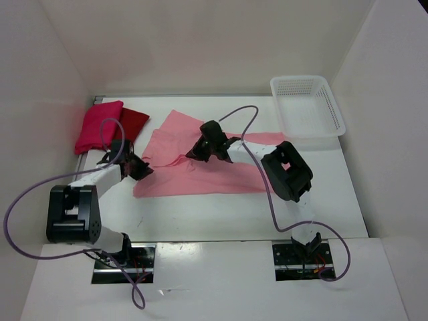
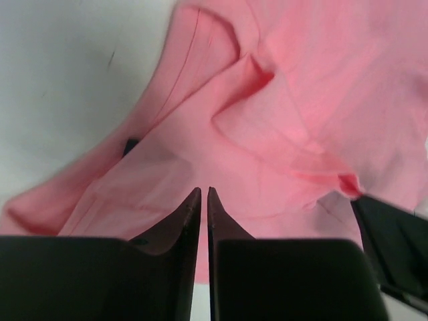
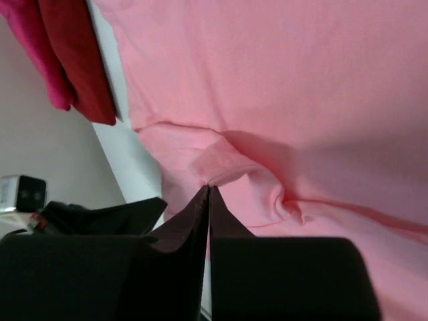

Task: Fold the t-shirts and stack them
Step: Fold the flattened tshirt in 1/3 of the way, then grap the side of the flattened tshirt furthest away from the robot with both arms

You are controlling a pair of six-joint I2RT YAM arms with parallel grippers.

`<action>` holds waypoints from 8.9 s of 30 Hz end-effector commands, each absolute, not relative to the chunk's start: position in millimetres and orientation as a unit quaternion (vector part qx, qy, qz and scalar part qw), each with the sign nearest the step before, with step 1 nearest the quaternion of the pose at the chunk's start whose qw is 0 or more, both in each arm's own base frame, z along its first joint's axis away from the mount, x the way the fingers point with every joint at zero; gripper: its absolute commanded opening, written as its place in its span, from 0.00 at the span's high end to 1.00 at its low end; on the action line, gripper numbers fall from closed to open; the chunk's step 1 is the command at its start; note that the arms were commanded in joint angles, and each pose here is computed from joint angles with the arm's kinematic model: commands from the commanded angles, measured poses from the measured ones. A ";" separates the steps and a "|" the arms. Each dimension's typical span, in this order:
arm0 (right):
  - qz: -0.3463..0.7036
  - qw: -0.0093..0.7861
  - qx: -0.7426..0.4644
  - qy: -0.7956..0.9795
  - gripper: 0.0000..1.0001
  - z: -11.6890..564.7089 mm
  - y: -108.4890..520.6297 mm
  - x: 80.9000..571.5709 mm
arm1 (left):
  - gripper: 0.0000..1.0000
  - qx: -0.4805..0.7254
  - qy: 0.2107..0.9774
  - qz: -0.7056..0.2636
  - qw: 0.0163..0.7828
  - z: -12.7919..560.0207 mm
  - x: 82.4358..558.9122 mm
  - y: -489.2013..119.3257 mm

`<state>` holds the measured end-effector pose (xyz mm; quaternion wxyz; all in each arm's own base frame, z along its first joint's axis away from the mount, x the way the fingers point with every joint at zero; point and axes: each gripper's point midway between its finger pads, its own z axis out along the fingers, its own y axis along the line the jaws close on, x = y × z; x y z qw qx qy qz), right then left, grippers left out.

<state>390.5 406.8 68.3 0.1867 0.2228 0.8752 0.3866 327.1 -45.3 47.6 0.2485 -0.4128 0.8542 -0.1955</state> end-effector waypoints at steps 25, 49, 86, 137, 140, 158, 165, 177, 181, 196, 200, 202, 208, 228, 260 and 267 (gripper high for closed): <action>0.345 0.271 0.113 0.892 0.73 110.8 386.6 373.1 | 0.98 -0.446 0.828 -0.221 0.259 35.9 408.9 -43.6; 0.306 0.198 -0.007 0.931 0.97 39.1 449.3 353.5 | 0.77 -0.435 0.784 -0.281 0.343 110.8 462.0 -37.6; 0.307 0.338 0.088 0.885 0.97 118.9 385.5 434.4 | 0.76 -0.397 0.841 -0.237 0.281 59.6 326.0 -83.7; 0.192 0.219 0.083 0.953 1.00 25.0 274.6 296.0 | 0.86 -0.348 0.881 -0.242 0.209 23.6 338.1 -123.9; 0.181 0.204 0.092 0.958 1.00 13.2 267.2 286.0 | 0.86 -0.351 0.888 -0.222 0.197 10.4 328.6 -109.5; 0.186 0.095 0.062 0.976 1.00 -14.7 267.6 167.0 | 0.87 -0.352 0.903 -0.231 0.083 -1.9 182.4 -111.7; 0.203 0.123 0.049 0.970 0.96 24.1 274.8 164.5 | 0.89 -0.356 0.898 -0.245 0.078 13.5 178.0 -115.9; 0.286 0.261 0.084 0.918 0.94 130.1 240.1 251.1 | 0.79 -0.234 0.875 -0.165 0.390 151.5 445.2 -75.9; 0.302 0.261 0.078 0.914 0.93 130.4 244.1 248.9 | 0.66 -0.207 0.891 -0.114 0.387 135.2 518.3 -65.1; 0.308 0.258 0.072 0.913 0.91 122.9 242.5 250.4 | 0.50 -0.208 0.912 -0.033 0.353 54.2 578.9 -31.9; 0.309 0.262 0.075 0.911 0.91 124.3 241.1 254.0 | 0.51 -0.199 0.919 -0.025 0.339 40.1 571.9 -30.4; 0.304 0.262 0.084 0.912 0.90 121.3 236.5 258.5 | 0.56 -0.193 0.926 -0.025 0.325 28.2 566.0 -31.8; 0.306 0.267 0.078 0.911 0.90 123.5 237.0 263.3 | 0.51 -0.182 0.929 -0.025 0.321 29.3 561.8 -32.4; 0.242 0.367 0.194 0.877 0.76 163.3 144.1 343.0 | 1.00 -0.180 0.935 -0.022 0.305 20.4 550.1 -31.8; -0.079 0.372 0.280 0.881 0.58 54.5 27.4 465.7 | 1.00 -0.199 0.896 -0.149 0.367 96.1 525.0 -62.3; -0.086 0.338 0.264 0.899 0.66 35.7 34.1 460.4 | 1.00 -0.197 0.896 -0.153 0.367 97.8 517.4 -63.5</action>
